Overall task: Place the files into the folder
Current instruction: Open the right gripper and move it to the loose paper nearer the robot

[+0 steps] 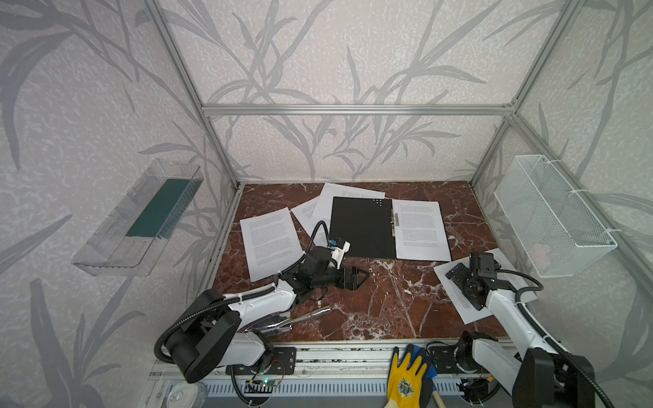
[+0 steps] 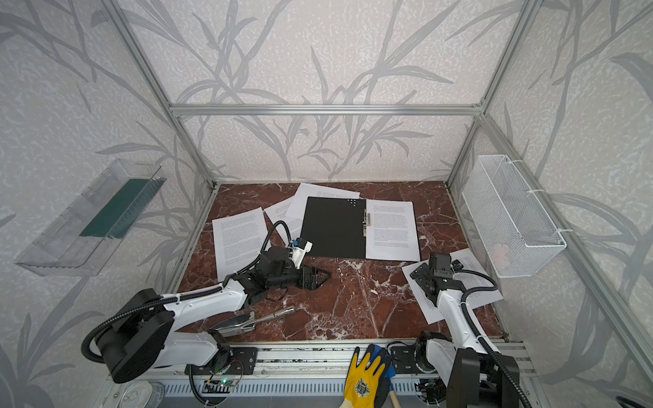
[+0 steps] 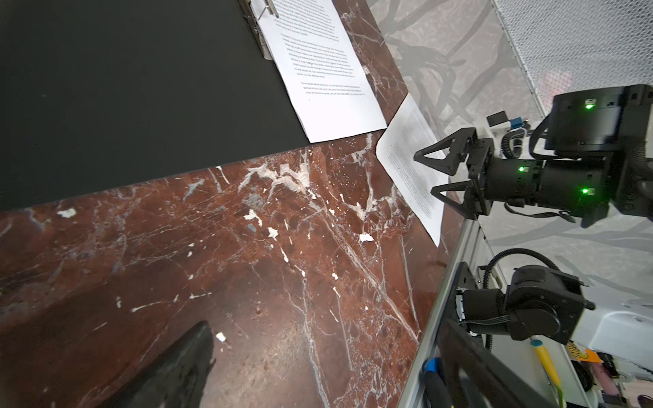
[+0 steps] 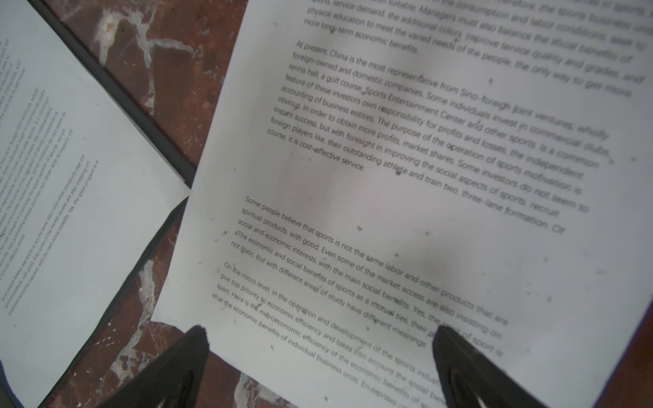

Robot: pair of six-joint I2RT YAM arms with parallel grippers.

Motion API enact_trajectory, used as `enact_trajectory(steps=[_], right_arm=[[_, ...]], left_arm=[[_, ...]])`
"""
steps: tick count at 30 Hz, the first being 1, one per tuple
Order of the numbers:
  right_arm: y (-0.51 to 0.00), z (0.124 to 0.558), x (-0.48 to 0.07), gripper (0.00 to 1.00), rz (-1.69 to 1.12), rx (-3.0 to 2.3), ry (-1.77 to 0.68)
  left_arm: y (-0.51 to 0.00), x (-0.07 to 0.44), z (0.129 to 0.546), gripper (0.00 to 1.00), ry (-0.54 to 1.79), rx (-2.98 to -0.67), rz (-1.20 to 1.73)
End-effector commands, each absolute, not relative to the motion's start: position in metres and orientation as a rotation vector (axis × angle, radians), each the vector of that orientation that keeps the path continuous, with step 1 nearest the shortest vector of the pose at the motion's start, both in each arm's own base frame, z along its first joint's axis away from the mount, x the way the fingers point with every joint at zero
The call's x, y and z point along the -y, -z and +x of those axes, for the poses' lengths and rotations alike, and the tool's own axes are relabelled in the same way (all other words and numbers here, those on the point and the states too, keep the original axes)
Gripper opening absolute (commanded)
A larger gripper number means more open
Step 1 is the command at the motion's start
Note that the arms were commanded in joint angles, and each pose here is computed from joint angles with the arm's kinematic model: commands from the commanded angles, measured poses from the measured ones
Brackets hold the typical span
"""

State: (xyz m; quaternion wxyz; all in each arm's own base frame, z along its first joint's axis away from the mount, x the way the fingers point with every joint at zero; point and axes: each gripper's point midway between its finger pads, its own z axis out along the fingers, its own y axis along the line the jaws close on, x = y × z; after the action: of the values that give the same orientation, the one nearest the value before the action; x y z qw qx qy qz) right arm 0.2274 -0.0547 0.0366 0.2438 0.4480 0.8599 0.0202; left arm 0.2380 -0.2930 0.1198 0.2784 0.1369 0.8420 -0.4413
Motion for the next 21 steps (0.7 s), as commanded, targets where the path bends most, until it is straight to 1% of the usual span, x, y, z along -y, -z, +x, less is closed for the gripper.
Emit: enact_trajectory(steps=[1, 5, 10, 12, 15, 21], right_arm=[[-0.023, 0.227, 0.047, 0.99, 1.263, -2.376, -0.116], [-0.009, 0.227, 0.033, 0.99, 1.299, -2.414, -0.214], [-0.007, 0.229, 0.013, 0.99, 1.28, -2.44, -0.372], [-0.007, 0.226, 0.006, 0.99, 1.27, -2.458, -0.418], [-0.007, 0.217, -0.005, 0.99, 1.236, -2.48, -0.455], [-0.018, 0.201, -0.023, 0.99, 1.122, -2.505, -0.533]], left_arm=[[-0.153, 0.303, 0.24, 0.99, 1.277, -2.156, 0.374], [-0.157, 0.301, 0.24, 0.99, 1.257, -2.148, 0.387], [-0.158, 0.295, 0.242, 0.99, 1.155, -2.148, 0.446], [-0.154, 0.292, 0.247, 0.99, 1.095, -2.14, 0.466], [-0.139, 0.288, 0.252, 0.99, 1.014, -2.188, 0.491], [-0.13, 0.297, 0.25, 0.99, 1.043, -2.224, 0.534]])
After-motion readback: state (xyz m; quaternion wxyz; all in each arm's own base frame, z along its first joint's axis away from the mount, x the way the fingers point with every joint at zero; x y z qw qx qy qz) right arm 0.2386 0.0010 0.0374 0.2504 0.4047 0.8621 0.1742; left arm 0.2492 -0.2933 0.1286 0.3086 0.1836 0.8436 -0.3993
